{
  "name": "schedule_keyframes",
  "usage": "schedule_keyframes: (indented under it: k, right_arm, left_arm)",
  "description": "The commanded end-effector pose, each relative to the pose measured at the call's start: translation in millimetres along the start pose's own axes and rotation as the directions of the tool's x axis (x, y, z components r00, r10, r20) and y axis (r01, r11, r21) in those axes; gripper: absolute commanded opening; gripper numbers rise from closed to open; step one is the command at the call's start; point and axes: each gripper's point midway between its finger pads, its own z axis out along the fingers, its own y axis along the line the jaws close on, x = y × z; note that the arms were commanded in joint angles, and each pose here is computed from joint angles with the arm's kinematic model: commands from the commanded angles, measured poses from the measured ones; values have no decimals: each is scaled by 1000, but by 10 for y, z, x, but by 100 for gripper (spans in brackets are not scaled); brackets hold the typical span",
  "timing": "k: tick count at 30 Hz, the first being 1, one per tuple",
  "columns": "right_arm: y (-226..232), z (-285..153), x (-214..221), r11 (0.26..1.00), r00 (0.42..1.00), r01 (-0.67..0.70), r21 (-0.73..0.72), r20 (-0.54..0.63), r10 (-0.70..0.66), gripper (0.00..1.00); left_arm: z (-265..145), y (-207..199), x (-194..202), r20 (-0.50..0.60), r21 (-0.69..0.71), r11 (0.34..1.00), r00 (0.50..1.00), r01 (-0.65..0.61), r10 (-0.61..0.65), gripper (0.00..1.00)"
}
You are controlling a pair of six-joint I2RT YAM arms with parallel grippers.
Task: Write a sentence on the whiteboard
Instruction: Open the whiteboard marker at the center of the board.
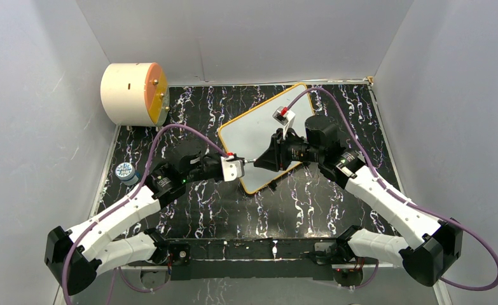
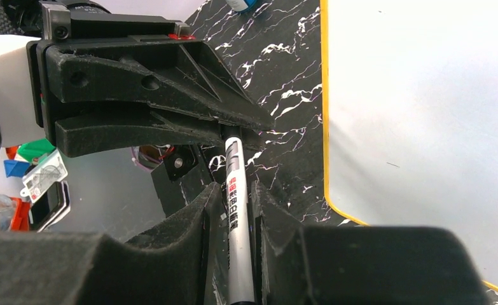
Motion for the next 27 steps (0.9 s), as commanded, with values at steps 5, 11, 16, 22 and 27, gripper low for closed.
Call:
schedule_keyframes:
  k: [5, 11, 16, 22, 27]
  right_arm:
    - [191, -64, -241, 997, 997, 53, -47, 63, -50, 32]
    - [184, -74, -244, 998, 996, 51, -41, 71, -48, 31]
    - [185, -57, -212, 998, 997, 45, -50, 57, -42, 20]
    - [204, -67, -162, 997, 999, 44, -63, 32, -42, 3]
    - [214, -86, -111, 996, 999, 54, -68, -1, -54, 0]
  left_arm:
    - [-42, 23, -176, 38, 27, 999, 999, -20, 19, 0]
    - [-46, -7, -169, 37, 41, 999, 999, -18, 17, 0]
    - [-54, 2, -186, 41, 38, 999, 999, -19, 18, 0]
    - [-59, 44, -181, 30, 20, 1000, 999, -15, 15, 0]
    - [-61, 71, -173, 21, 8, 1000, 1000, -17, 17, 0]
